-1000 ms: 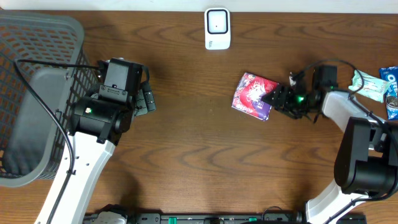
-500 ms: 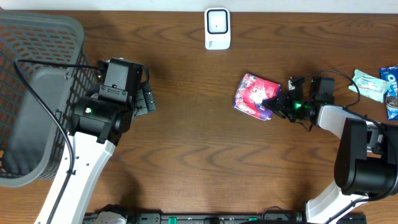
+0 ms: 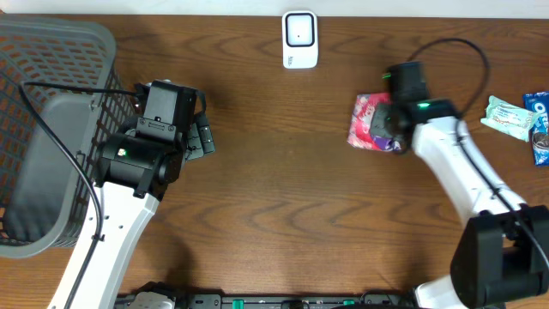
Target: Scan the item barcode
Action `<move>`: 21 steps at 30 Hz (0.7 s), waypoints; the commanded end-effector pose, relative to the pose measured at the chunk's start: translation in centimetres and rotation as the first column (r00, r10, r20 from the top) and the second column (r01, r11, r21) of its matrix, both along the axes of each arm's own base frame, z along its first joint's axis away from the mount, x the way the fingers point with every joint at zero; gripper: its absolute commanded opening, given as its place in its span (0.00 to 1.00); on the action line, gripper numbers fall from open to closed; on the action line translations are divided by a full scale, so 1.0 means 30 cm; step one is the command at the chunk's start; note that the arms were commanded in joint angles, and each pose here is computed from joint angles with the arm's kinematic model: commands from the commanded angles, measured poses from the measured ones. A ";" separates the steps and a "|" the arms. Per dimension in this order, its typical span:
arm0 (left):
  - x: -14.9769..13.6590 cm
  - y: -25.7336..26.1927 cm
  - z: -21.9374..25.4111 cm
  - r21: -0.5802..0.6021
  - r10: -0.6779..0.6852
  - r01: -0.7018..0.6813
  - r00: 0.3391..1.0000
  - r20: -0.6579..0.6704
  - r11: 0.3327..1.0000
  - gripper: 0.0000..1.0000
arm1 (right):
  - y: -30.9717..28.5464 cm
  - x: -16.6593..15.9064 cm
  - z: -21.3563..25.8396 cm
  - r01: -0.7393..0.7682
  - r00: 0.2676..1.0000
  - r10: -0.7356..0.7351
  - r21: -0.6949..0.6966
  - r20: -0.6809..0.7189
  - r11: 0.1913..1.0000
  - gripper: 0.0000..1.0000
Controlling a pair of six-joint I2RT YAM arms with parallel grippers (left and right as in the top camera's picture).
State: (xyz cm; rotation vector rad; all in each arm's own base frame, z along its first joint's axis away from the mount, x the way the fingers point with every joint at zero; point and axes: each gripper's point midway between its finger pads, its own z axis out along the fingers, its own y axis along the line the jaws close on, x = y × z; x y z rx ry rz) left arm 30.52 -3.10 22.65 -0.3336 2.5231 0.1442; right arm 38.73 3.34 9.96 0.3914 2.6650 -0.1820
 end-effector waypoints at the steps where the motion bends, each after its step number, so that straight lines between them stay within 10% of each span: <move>1: -0.001 0.012 -0.005 0.010 0.014 -0.014 1.000 -0.004 1.000 0.98 | -0.145 -0.018 0.154 0.157 0.984 -0.098 -0.482 0.147 0.862 0.01; 15: -0.001 0.012 -0.005 0.010 0.014 -0.014 1.000 -0.004 1.000 0.98 | 0.126 -0.044 -0.113 -0.121 0.993 0.101 -0.454 -0.067 0.883 0.05; 21: -0.001 0.012 -0.005 0.010 0.014 -0.014 1.000 -0.005 1.000 0.98 | 0.406 -0.023 -0.168 -0.251 0.967 0.254 -0.195 -0.008 0.948 0.50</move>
